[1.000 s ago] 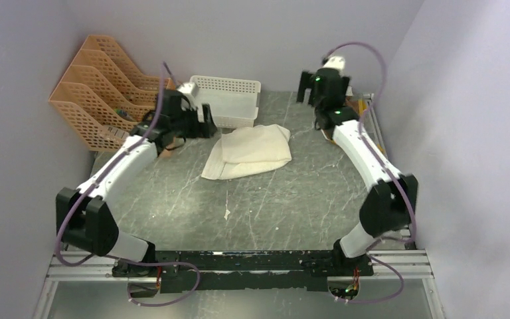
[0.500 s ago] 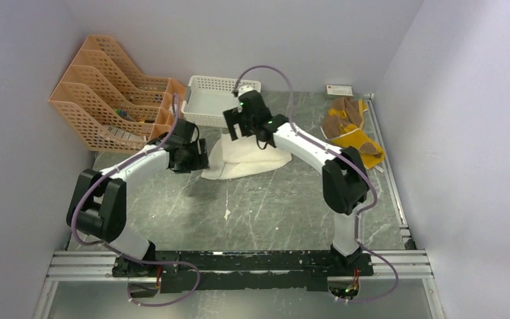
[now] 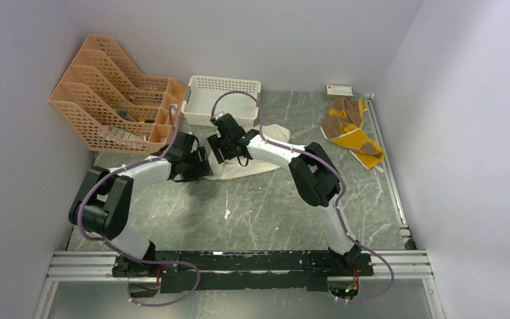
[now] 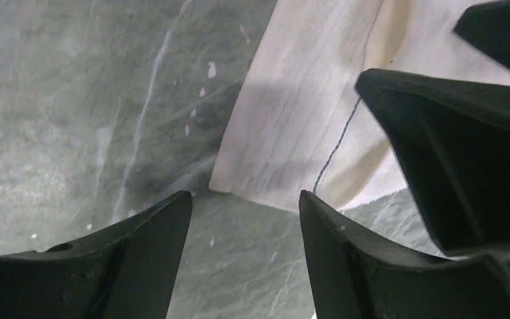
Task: Roll the towels
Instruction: Flatten out the towel at the center of the board.
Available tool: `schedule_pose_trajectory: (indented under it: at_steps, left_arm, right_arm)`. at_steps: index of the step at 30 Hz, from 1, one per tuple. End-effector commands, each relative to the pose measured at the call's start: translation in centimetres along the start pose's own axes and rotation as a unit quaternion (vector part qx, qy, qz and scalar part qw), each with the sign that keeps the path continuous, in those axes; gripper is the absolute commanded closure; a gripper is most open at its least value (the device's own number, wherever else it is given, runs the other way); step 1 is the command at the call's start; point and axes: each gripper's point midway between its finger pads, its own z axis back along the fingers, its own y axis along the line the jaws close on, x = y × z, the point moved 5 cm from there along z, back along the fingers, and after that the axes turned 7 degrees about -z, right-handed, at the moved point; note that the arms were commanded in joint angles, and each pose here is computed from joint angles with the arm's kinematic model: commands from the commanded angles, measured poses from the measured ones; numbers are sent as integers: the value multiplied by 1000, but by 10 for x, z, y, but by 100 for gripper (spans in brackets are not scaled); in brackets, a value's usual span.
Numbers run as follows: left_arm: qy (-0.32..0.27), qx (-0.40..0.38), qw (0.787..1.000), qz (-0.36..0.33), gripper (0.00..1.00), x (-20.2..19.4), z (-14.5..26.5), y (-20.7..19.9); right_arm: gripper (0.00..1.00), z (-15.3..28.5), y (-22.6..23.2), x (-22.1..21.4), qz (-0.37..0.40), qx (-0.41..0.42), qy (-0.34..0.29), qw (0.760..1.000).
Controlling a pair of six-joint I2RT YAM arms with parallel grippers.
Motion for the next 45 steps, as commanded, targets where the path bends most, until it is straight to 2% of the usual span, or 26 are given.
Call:
schedule_pose_trajectory:
  at_steps: [1,3,6,8,9,12,15,18,22,24,26,27,29,31,34,38,39,40,41,42,43,44,45]
  left_arm:
    - [29,15,999,7,29,-18,-21,10]
    - [29,20,999,5,40,-17,-25,11]
    - [41,22,999,5,71,-17,-31,10]
    - [54,23,998,5,87,-17,-33,9]
    - [64,30,997,5,92,-17,-32,9]
    - [83,63,995,7,93,0,-15,5]
    - [84,82,993,2,93,35,20,-11]
    - [59,107,992,-36,93,81,31,-14]
    - [-9,135,990,-24,93,142,-2,9]
    - [-72,113,991,-18,93,152,2,13]
    - [-154,103,983,-7,93,159,24,18]
    - [-171,95,981,1,93,161,39,21]
    - [-190,85,978,3,93,176,76,27]
    - [-207,126,970,0,93,188,110,46]
    - [-239,155,959,12,93,187,144,73]
    - [-210,118,970,20,93,146,153,72]
    - [-198,106,974,22,83,129,150,72]
    - [-185,104,977,28,65,112,146,74]
    - [-175,108,978,40,47,94,143,77]
    - [-170,111,978,46,32,79,141,81]
    - [-171,110,978,47,14,69,140,83]
    - [-174,110,978,46,1,63,142,84]
    - [-175,110,978,43,0,60,145,84]
  right_arm:
    - [46,-10,-5,0,-10,-28,8,1000]
    - [66,-14,-10,-6,-8,-46,20,999]
    - [100,-16,-21,-12,-10,-73,39,997]
    - [100,-10,-27,-9,-24,-72,44,996]
    - [100,-3,-29,-5,-32,-71,45,996]
    - [100,42,-30,21,-54,-69,52,995]
    - [100,102,-23,53,-73,-65,56,994]
    - [100,129,-27,70,-142,-38,58,987]
    - [100,100,-62,98,-205,-37,-53,977]
    - [100,109,-68,93,-178,-45,-120,976]
    - [100,136,-80,88,-147,-72,-175,971]
    - [100,160,-90,99,-133,-96,-210,964]
    - [100,218,-125,115,-151,-155,-252,943]
    - [100,268,-173,113,-186,-207,-286,917]
    - [100,323,-220,81,-236,-260,-320,880]
    - [100,359,-222,18,-276,-302,-339,847]
    - [90,365,-220,0,-286,-305,-345,840]
    - [64,368,-219,-17,-297,-311,-350,832]
    - [32,367,-222,-38,-310,-327,-346,823]
    - [5,367,-223,-52,-322,-337,-346,814]
    - [1,367,-223,-60,-326,-342,-347,810]
    - [0,368,-223,-63,-327,-343,-350,808]
    - [0,367,-224,-62,-327,-345,-354,805]
